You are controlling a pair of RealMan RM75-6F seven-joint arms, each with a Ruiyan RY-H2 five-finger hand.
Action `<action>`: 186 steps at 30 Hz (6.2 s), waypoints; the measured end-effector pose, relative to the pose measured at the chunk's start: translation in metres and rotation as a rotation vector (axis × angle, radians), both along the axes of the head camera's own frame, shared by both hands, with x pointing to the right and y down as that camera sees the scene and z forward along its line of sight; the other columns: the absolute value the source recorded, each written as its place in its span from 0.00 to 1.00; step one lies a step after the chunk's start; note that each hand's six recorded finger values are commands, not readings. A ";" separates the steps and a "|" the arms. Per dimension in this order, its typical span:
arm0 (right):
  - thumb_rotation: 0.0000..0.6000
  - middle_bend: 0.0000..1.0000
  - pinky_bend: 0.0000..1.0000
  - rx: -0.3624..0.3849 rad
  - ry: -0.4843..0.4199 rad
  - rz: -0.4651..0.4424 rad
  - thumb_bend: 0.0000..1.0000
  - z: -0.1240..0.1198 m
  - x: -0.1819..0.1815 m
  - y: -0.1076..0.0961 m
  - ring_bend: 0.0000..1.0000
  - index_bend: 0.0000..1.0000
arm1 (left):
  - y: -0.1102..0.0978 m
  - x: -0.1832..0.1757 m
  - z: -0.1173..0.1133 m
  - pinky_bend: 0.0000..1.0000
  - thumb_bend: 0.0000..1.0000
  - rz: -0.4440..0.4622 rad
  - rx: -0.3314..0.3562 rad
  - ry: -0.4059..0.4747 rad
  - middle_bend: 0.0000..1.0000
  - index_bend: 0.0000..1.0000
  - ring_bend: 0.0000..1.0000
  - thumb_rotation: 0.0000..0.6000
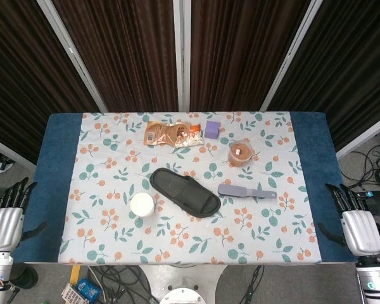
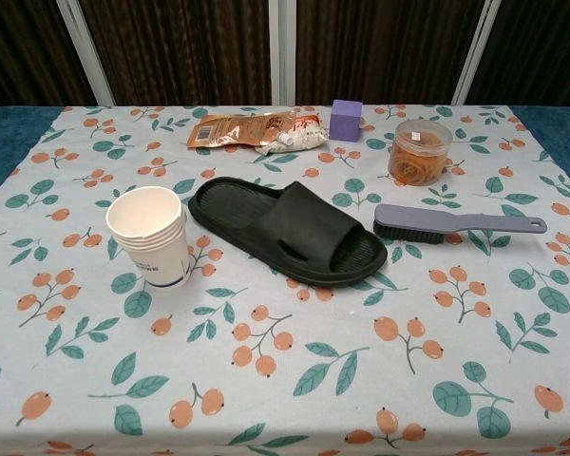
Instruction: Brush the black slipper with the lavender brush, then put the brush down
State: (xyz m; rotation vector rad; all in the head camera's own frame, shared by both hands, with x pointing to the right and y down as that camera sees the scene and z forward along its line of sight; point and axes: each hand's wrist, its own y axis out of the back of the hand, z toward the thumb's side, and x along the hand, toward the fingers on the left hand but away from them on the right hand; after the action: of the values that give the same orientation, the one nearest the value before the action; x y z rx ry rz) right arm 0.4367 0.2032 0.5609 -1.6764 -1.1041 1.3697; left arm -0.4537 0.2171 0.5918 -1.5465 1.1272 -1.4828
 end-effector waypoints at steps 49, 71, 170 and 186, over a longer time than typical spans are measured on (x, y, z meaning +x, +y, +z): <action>1.00 0.43 0.30 -0.461 0.116 -0.195 0.00 0.180 -0.115 -0.098 0.31 0.44 | 0.007 -0.010 0.012 0.11 0.21 -0.030 -0.035 0.017 0.11 0.15 0.05 1.00; 1.00 0.55 0.61 -0.630 -0.005 -0.119 0.00 0.196 -0.133 -0.095 0.52 0.57 | 0.007 -0.013 0.012 0.11 0.21 -0.067 -0.036 0.021 0.11 0.15 0.05 1.00; 1.00 1.00 1.00 -0.328 0.002 -0.345 0.51 0.099 -0.133 -0.138 1.00 1.00 | -0.162 0.298 0.176 0.11 0.19 0.868 -0.392 0.013 0.12 0.13 0.05 1.00; 1.00 1.00 1.00 -0.373 -0.008 -0.411 0.51 0.122 -0.161 -0.122 1.00 1.00 | -0.155 0.302 0.199 0.17 0.18 0.826 -0.470 0.038 0.32 0.30 0.17 1.00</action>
State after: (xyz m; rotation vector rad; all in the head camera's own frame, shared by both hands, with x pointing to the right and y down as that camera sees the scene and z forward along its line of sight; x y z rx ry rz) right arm 0.2759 0.0811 0.6833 -2.0344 -0.4796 1.3476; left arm -0.1512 0.0620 0.7906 -2.0131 0.0670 -1.1571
